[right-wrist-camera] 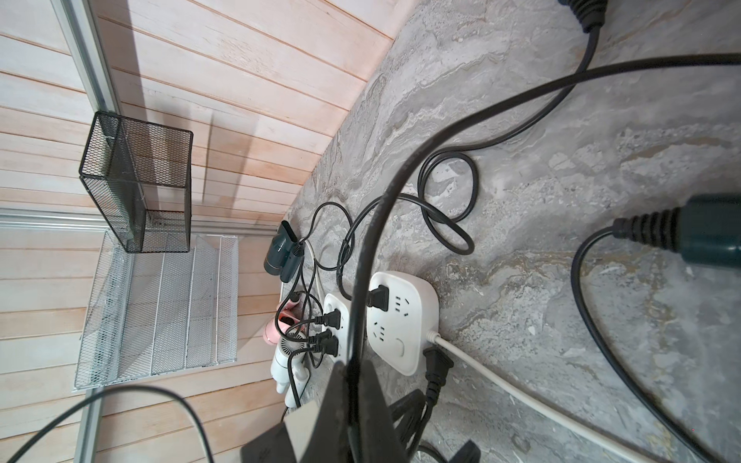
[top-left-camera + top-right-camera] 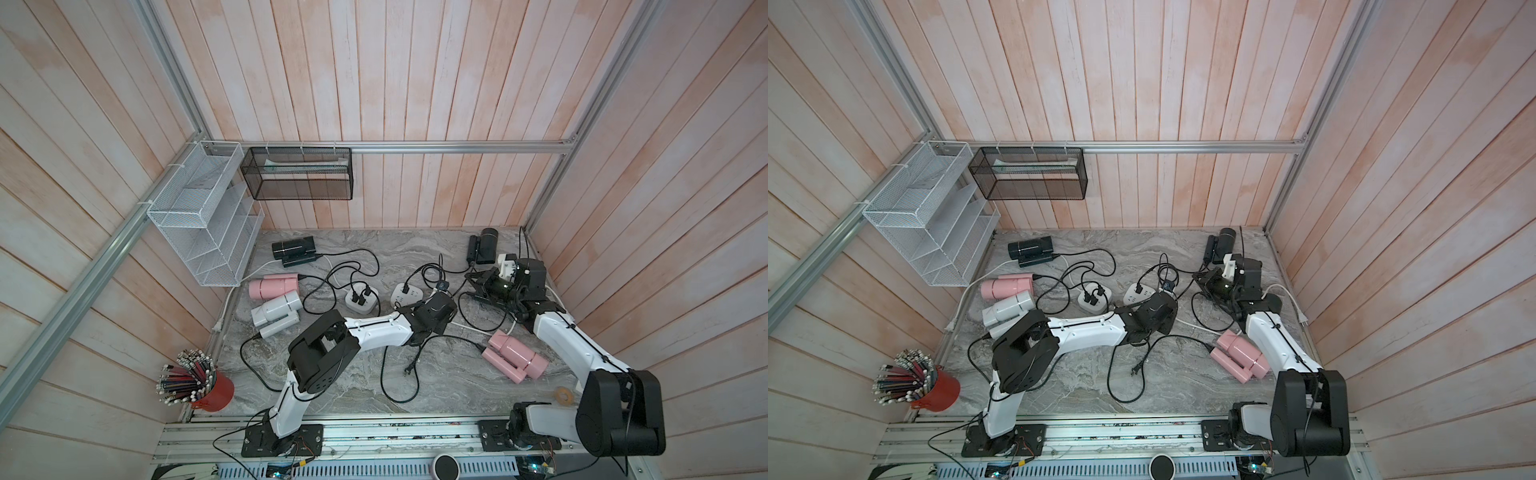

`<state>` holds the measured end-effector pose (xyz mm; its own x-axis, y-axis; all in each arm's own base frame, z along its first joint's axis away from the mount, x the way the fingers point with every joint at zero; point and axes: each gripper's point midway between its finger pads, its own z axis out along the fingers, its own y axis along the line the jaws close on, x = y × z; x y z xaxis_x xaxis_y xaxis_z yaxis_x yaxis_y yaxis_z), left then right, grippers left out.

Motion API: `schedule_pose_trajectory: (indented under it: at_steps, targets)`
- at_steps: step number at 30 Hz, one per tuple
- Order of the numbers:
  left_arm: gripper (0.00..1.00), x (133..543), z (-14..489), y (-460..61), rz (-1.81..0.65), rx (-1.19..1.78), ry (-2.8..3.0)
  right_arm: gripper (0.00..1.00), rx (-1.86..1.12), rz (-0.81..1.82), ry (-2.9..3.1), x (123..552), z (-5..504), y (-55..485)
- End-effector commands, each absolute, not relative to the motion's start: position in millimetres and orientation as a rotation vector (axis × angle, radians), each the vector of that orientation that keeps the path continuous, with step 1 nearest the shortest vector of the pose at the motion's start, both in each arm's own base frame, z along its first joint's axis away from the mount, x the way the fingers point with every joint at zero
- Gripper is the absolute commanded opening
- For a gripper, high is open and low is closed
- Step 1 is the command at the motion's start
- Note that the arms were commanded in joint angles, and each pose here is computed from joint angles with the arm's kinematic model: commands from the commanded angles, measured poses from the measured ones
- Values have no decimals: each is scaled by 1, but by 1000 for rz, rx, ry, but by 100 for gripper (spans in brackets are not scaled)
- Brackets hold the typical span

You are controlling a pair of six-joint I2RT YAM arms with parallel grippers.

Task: Charge the blow dryers
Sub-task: Pick up the plug from the center of the board.

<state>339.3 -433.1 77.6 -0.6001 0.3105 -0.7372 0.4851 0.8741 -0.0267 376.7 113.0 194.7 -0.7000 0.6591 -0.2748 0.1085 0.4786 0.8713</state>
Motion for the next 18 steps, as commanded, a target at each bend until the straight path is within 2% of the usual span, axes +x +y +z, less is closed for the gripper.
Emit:
schedule_pose_trajectory:
  at_steps: [1, 8, 18]
  targets:
    - [54, 353, 68, -416, -165, 447, 2306, 2, 606, 1200, 2088, 382, 209, 115]
    - [45, 356, 55, -406, -139, 387, 2368, 2, 604, 1207, 2086, 383, 210, 117]
    - [42, 358, 48, -406, -181, 384, 2400, 2, 596, 1213, 2087, 383, 209, 120]
